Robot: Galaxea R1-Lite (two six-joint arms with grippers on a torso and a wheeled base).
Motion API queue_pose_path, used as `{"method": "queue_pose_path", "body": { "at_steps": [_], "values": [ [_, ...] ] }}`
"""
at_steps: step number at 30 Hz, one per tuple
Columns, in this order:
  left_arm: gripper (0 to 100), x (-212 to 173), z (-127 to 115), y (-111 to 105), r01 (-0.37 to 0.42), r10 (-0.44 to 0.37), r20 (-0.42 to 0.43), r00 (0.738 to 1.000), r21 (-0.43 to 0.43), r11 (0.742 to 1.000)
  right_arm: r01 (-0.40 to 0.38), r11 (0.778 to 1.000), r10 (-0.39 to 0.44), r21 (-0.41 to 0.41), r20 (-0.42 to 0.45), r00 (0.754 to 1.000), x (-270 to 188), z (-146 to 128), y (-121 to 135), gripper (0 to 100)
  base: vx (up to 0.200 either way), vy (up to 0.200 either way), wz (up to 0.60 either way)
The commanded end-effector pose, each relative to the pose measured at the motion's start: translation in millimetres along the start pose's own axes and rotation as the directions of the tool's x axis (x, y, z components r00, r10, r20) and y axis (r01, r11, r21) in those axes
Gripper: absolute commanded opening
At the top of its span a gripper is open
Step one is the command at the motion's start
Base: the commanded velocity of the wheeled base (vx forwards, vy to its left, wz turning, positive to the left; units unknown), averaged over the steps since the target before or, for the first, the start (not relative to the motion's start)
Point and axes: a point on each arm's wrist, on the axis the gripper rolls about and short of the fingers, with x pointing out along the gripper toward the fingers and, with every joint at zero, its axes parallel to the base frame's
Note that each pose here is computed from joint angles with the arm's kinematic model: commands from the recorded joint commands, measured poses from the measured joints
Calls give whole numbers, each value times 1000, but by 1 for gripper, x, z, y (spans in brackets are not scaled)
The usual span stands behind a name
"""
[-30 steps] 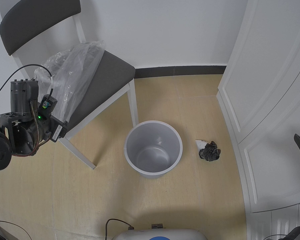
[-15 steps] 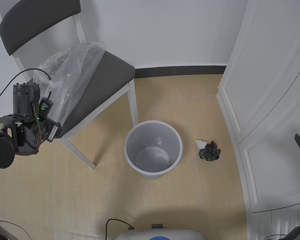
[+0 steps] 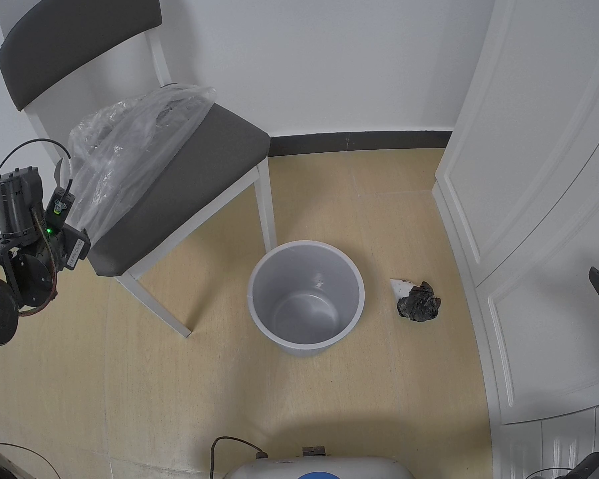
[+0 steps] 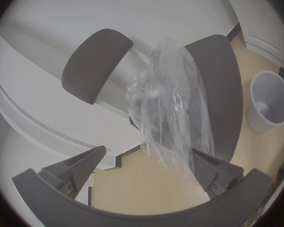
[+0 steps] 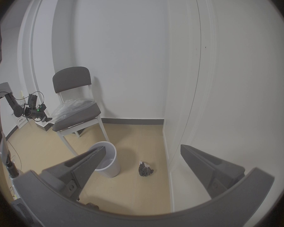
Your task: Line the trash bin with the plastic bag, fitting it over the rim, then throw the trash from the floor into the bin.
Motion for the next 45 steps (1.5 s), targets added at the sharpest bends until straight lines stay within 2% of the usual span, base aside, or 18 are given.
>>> {"method": "queue_pose_path", "body": {
  "at_steps": [1,11,16,33,45],
  "values": [
    [100,12,-8,-13,1,0,-15,1000,55,999,-1,1000,1,0,4,1000,0,1,0,100,0,0,0],
    [100,32,-9,-37,-13,13,10,1000,47,999,-2,1000,2,-1,6,1000,0,1,0,100,0,0,0],
    [100,37,-9,-37,-46,44,33,998,66,997,-2,1000,2,0,1,1000,0,0,0,100,0,0,0],
    [100,60,-21,-39,-171,168,54,984,39,985,-3,1000,3,0,-3,1000,1,-1,0,100,0,0,0],
    [100,59,-21,-37,-191,188,71,980,25,981,-7,1000,7,1,-18,1000,2,-3,0,100,0,0,0]
  ]
}}
